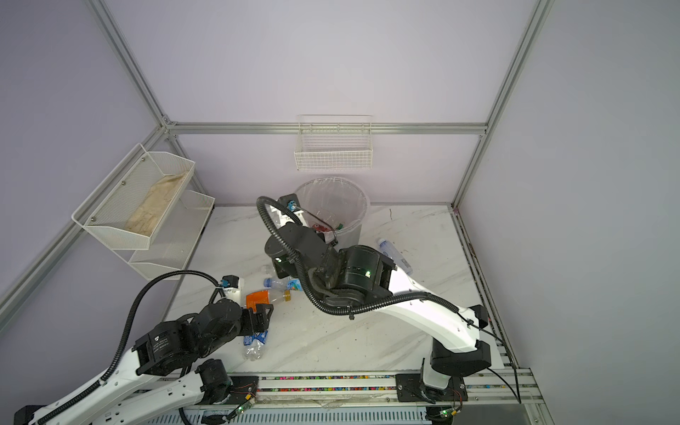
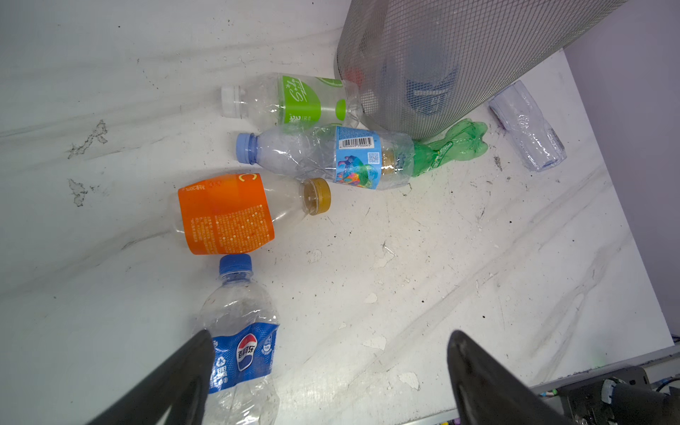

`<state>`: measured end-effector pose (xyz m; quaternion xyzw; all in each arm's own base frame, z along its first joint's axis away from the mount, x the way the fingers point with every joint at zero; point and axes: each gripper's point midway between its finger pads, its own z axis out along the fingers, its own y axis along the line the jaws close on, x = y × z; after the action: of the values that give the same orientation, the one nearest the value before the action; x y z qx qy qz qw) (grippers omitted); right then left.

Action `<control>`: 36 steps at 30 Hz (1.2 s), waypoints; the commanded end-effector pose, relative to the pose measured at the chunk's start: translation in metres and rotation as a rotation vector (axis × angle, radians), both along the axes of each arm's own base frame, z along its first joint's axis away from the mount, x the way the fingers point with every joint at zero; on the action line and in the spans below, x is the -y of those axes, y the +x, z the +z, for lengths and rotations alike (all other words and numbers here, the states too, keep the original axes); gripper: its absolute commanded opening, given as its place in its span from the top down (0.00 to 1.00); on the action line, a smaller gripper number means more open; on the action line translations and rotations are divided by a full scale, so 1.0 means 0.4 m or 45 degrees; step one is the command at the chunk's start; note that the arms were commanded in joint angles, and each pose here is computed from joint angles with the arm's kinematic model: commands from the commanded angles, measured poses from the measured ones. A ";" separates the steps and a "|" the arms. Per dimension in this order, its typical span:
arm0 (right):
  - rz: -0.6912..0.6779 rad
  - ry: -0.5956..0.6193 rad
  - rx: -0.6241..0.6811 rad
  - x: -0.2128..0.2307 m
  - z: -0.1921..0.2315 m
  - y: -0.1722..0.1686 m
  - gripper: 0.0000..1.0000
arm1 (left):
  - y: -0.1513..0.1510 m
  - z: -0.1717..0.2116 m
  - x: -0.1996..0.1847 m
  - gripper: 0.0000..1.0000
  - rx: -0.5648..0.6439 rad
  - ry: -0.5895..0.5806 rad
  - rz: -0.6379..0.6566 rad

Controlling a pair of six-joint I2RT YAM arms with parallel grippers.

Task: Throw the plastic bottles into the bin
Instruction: 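Carry the blue-labelled bottle over the bin with the right gripper and open it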

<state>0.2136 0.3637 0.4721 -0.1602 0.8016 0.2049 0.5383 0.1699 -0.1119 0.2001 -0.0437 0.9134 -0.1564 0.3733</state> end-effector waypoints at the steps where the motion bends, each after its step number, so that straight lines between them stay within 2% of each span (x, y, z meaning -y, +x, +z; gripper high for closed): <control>1: -0.088 -0.032 0.091 0.056 0.060 0.056 0.74 | -0.003 -0.012 -0.003 0.03 -0.010 -0.012 0.017; 8: -0.138 -0.032 0.093 0.097 0.076 0.198 0.72 | -0.008 -0.051 -0.003 0.03 -0.053 0.025 0.012; 17: -0.171 -0.121 -0.081 0.099 -0.091 0.431 0.64 | -0.018 -0.079 -0.007 0.03 -0.092 0.036 0.012; 18: -0.185 -0.131 -0.107 0.105 -0.115 0.454 0.56 | -0.021 -0.082 -0.009 0.03 -0.100 0.038 0.014; 19: -0.193 -0.133 -0.129 0.110 -0.133 0.472 0.43 | -0.023 -0.084 -0.011 0.02 -0.105 0.041 0.018; 20: -0.186 -0.139 -0.155 0.109 -0.155 0.487 0.24 | -0.025 -0.085 -0.014 0.02 -0.111 0.040 0.023; 21: -0.185 -0.164 -0.190 0.113 -0.178 0.489 0.11 | -0.028 -0.086 -0.017 0.02 -0.117 0.041 0.029; 22: -0.184 -0.172 -0.202 0.114 -0.186 0.488 0.03 | -0.029 -0.087 -0.020 0.02 -0.120 0.040 0.034; 30: -0.194 -0.109 -0.160 0.165 -0.131 0.435 0.02 | -0.036 -0.099 -0.028 0.01 -0.148 0.042 0.057; 36: -0.195 -0.097 -0.184 0.207 -0.148 0.388 0.02 | -0.041 -0.138 -0.030 0.01 -0.232 0.098 0.100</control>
<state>0.3757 0.2860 0.4072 -0.1117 0.8612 0.1305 0.4785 0.1581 -0.1037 0.1655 -0.0673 0.9371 -0.1237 0.3196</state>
